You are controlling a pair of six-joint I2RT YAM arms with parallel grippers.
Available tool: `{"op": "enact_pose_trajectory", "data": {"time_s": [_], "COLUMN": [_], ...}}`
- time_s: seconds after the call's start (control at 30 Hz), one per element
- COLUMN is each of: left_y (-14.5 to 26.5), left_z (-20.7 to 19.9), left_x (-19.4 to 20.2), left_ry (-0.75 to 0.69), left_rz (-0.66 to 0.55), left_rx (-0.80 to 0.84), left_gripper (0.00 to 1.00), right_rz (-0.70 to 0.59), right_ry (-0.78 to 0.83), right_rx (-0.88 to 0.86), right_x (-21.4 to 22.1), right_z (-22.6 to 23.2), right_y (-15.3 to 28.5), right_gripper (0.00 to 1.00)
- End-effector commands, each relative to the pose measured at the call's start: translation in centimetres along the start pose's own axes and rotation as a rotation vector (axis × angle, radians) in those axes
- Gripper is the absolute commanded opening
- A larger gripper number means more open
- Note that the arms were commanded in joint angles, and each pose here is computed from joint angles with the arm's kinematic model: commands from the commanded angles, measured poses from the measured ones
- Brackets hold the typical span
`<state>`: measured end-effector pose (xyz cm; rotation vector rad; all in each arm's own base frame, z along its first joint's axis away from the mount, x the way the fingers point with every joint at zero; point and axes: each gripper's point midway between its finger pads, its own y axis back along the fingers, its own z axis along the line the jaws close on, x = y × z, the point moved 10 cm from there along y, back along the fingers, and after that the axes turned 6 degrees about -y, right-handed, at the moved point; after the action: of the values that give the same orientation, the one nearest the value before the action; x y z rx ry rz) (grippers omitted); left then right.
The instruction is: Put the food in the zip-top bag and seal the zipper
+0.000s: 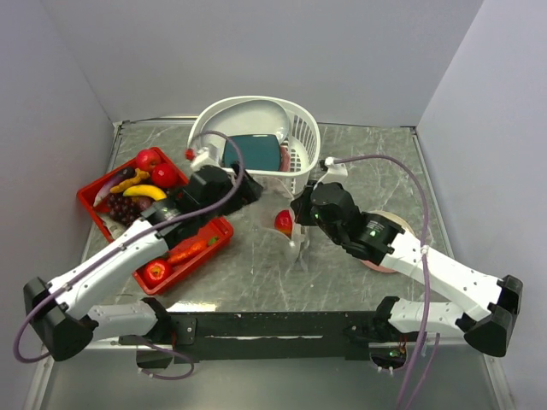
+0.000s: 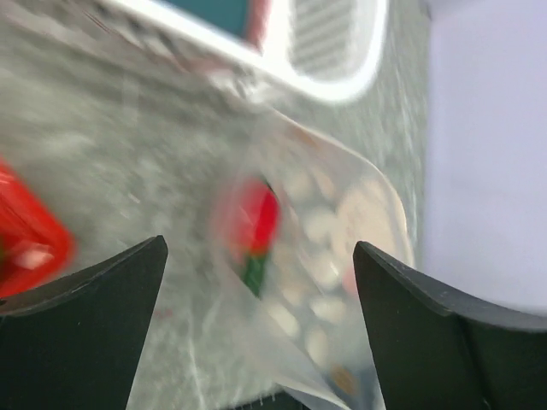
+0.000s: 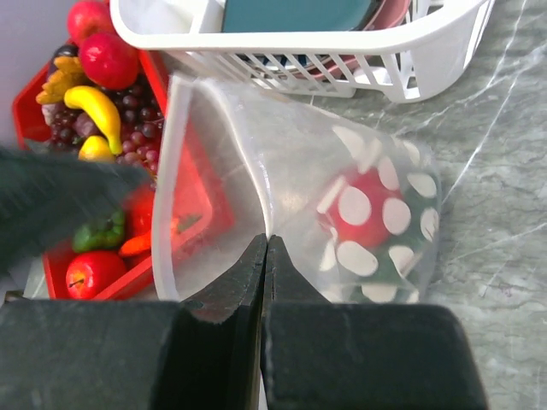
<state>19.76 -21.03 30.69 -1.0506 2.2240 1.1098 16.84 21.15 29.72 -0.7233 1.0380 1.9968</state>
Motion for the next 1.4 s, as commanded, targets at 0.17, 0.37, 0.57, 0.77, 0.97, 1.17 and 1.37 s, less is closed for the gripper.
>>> {"op": "enact_pose_trajectory", "data": {"time_s": [0.17,0.37,0.57,0.77,0.97,1.17,1.37], "left_y": [0.7,-1.3,-4.8,-8.5,-11.3,-12.8,-13.2], "left_z": [9.0,14.3,17.3,19.5,20.5,22.0,23.0], "left_x": [-10.4,-13.5,-15.0,-15.6,-16.2,-15.7,-15.0], "left_ry": [0.058,0.118,0.132,0.14,0.125,0.133,0.136], "left_rz": [-0.383,-0.405,-0.364,-0.307,-0.276,-0.228,-0.213], "left_rx": [-0.528,-0.652,-0.758,-0.816,-0.812,-0.876,-0.914], "left_gripper": [0.99,0.99,0.89,0.88,0.89,0.9,0.92], "right_rz": [-0.036,-0.029,-0.017,-0.01,-0.01,0.0,0.006], "right_ry": [0.049,0.068,0.071,0.072,0.077,0.081,0.08], "right_rx": [-0.028,-0.048,-0.073,-0.087,-0.099,-0.103,-0.108], "right_x": [-0.4,-0.3,-0.3,-0.2,-0.3,-0.1,-0.1], "right_z": [-0.9,-1.5,-2.0,-2.3,-2.4,-2.4,-2.2], "right_y": [1.3,1.4,1.5,1.7,1.8,1.6,1.5], "right_gripper": [0.0,0.0,0.0,0.0,0.0,0.0,0.0]}}
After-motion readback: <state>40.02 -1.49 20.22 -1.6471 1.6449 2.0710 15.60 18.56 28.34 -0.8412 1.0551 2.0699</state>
